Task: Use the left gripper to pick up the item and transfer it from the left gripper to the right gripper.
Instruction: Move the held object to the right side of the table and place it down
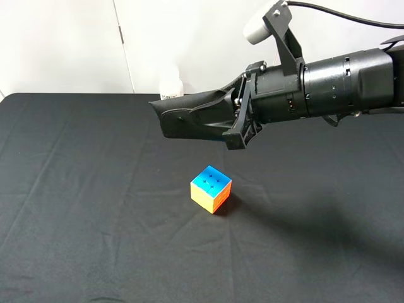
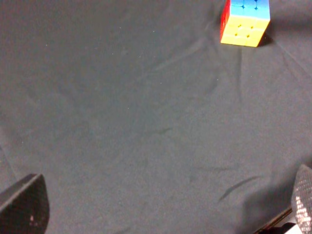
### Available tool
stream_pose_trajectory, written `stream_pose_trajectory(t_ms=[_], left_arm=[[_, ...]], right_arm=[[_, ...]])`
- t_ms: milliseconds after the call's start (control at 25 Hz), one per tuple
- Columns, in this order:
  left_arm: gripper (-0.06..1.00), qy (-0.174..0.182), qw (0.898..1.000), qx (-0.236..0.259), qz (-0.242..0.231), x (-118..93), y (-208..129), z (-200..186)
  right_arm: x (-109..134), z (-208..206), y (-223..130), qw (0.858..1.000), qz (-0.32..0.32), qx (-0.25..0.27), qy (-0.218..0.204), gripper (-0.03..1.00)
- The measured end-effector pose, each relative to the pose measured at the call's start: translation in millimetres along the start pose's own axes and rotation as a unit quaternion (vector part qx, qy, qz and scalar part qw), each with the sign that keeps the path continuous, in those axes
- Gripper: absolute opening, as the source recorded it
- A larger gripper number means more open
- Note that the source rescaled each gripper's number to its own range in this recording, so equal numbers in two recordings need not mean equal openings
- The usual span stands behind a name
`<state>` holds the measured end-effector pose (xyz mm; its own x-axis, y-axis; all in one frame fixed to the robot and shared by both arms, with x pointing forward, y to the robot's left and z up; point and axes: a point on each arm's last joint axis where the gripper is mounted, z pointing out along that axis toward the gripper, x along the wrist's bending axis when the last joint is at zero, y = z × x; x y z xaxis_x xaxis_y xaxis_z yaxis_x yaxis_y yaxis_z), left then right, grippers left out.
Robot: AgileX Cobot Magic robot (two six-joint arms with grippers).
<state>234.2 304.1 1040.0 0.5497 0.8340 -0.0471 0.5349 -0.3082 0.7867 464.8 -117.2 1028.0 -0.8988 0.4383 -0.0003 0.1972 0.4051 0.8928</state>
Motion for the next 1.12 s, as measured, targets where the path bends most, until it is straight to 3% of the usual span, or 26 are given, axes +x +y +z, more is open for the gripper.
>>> stream_pose_trajectory(t_ms=[200, 320, 480, 640, 920, 1120], left_arm=[[1.00, 0.003, 1.000, -0.001, -0.003, 0, 0, 0], [1.00, 0.027, 0.999, -0.002, -0.022, -1, 0, 0], [1.00, 0.081, 0.995, -0.006, -0.064, -1, 0, 0], [1.00, 0.149, 0.982, -0.010, -0.117, -2, 0, 0], [1.00, 0.233, 0.955, -0.020, -0.181, -4, 0, 0], [1.00, 0.258, 0.946, -0.036, -0.194, -7, -3, -3]], right_arm=[[0, 0, 0, 1.000, 0.002, 0.001, -0.002, 0.00], [-1, 0, 0, 1.000, 0.002, 0.002, -0.005, 0.00], [-2, 0, -1, 1.000, 0.003, 0.004, -0.011, 0.00], [-7, 0, -2, 0.999, 0.004, 0.012, -0.036, 0.00], [-21, -3, -7, 0.992, 0.004, 0.039, -0.117, 0.00], [-39, -10, -13, 0.972, 0.008, 0.073, -0.222, 0.00]])
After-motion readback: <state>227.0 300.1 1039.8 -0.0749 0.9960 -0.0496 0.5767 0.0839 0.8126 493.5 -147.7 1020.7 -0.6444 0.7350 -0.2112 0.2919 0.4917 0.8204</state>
